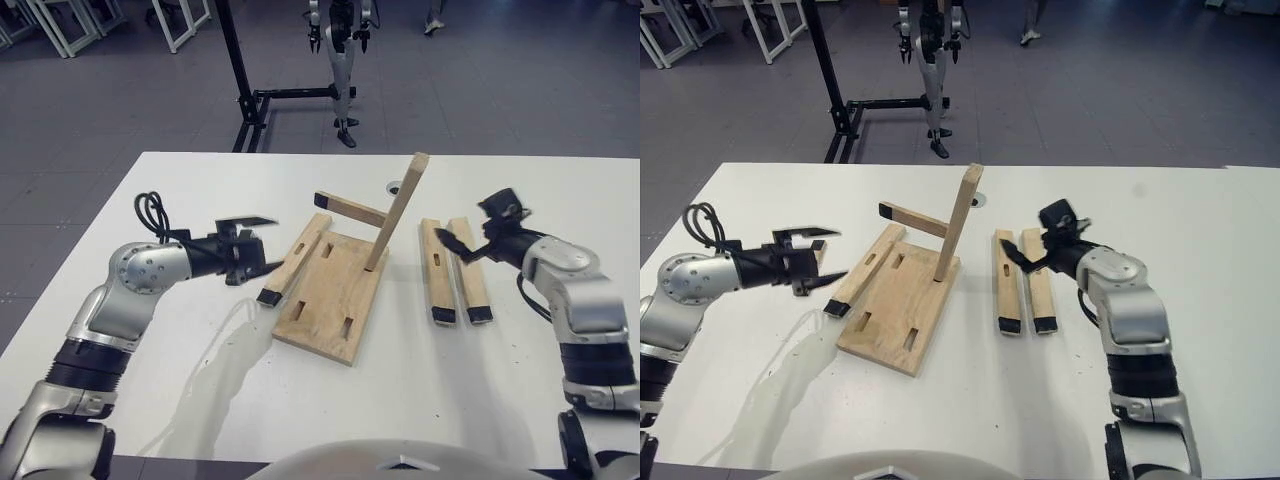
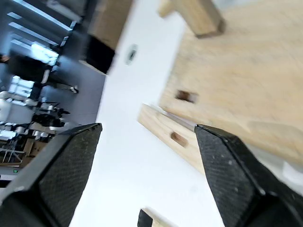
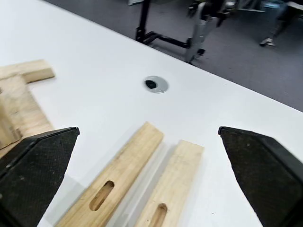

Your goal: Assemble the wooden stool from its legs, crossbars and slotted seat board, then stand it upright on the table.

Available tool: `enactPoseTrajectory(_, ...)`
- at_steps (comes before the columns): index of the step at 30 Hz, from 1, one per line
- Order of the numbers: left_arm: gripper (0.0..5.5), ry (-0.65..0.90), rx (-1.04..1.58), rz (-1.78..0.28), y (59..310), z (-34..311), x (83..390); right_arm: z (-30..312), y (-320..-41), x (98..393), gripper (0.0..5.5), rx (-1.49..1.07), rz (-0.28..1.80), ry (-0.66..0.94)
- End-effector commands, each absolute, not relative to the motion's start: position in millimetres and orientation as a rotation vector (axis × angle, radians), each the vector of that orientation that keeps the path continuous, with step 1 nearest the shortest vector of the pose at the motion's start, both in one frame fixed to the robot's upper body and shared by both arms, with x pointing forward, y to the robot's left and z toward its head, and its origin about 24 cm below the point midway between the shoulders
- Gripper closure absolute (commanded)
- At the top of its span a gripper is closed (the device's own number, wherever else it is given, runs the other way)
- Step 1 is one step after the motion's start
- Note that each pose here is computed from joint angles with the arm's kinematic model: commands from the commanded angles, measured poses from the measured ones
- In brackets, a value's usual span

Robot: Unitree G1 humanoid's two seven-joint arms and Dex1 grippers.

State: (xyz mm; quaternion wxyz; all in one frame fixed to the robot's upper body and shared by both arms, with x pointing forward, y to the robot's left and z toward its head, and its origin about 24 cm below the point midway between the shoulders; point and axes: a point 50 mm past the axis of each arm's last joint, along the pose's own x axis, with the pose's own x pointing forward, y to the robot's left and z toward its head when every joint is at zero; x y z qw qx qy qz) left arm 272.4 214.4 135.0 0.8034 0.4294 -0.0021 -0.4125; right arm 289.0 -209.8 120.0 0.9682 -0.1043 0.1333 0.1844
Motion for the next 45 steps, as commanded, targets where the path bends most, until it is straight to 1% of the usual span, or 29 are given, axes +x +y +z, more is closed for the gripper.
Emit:
enactPoseTrajectory(1, 1.87, -0.010, 0.831, -0.769, 209.3, 135.5, 264.2, 125.6, -214.4, 271.0, 0.02, -0.143, 0.219, 0.243)
enactPoseTrajectory(4, 1.87, 0.042, 0.903, -0.803, 211.0, 123.8, 248.1, 125.3, -219.5, 259.8, 0.02, -0.106, 0.153, 0.251)
enactPoseTrajectory(9, 1.87, 0.135, 1.004, -0.857, 230.6, 114.5, 225.1, 127.3, -230.8, 250.3, 0.02, -0.077, 0.065, 0.250)
enactPoseTrajectory(11, 1.87, 0.164, 1.041, -0.894, 234.6, 109.8, 217.5, 128.4, -232.1, 249.6, 0.02, -0.069, 0.040, 0.241)
enactPoseTrajectory(15, 1.87, 0.200, 1.044, -0.989, 227.4, 92.2, 199.7, 131.6, -231.2, 252.2, 0.02, -0.060, 0.026, 0.224)
enactPoseTrajectory(20, 1.87, 0.298, 1.058, -1.039, 235.3, 58.1, 181.4, 141.5, -230.8, 256.7, 0.02, -0.057, 0.024, 0.186)
enactPoseTrajectory(23, 1.87, 0.287, 1.043, -1.000, 238.0, 52.4, 183.9, 143.2, -229.0, 258.4, 0.02, -0.056, 0.036, 0.180)
enactPoseTrajectory(27, 1.87, 0.215, 1.015, -0.948, 233.3, 65.1, 199.6, 137.2, -230.2, 255.9, 0.02, -0.057, 0.024, 0.198)
enactPoseTrajectory(30, 1.87, 0.187, 1.023, -0.961, 220.9, 58.0, 205.2, 133.5, -229.7, 253.9, 0.02, -0.072, 0.024, 0.215)
enactPoseTrajectory(33, 1.87, 0.168, 0.997, -1.006, 203.3, 50.7, 198.4, 130.4, -235.5, 252.3, 0.02, -0.117, 0.011, 0.257)
enactPoseTrajectory(36, 1.87, 0.200, 1.009, -1.036, 203.5, 41.9, 188.1, 136.7, -238.2, 251.9, 0.02, -0.131, 0.009, 0.254)
enactPoseTrajectory(38, 1.87, 0.215, 1.021, -1.048, 204.0, 36.2, 183.3, 142.1, -234.4, 251.0, 0.02, -0.133, 0.029, 0.245)
enactPoseTrajectory(40, 1.87, 0.177, 1.004, -1.049, 193.7, 39.1, 186.9, 135.0, -228.3, 245.3, 0.02, -0.134, 0.070, 0.286)
enactPoseTrajectory(43, 1.87, 0.075, 0.955, -1.030, 168.1, 52.1, 200.9, 112.3, -221.7, 232.3, 0.02, -0.110, 0.116, 0.392)
enactPoseTrajectory(45, 1.87, 0.038, 0.936, -1.018, 156.9, 58.2, 206.5, 99.8, -219.5, 223.8, 0.02, -0.099, 0.132, 0.448)
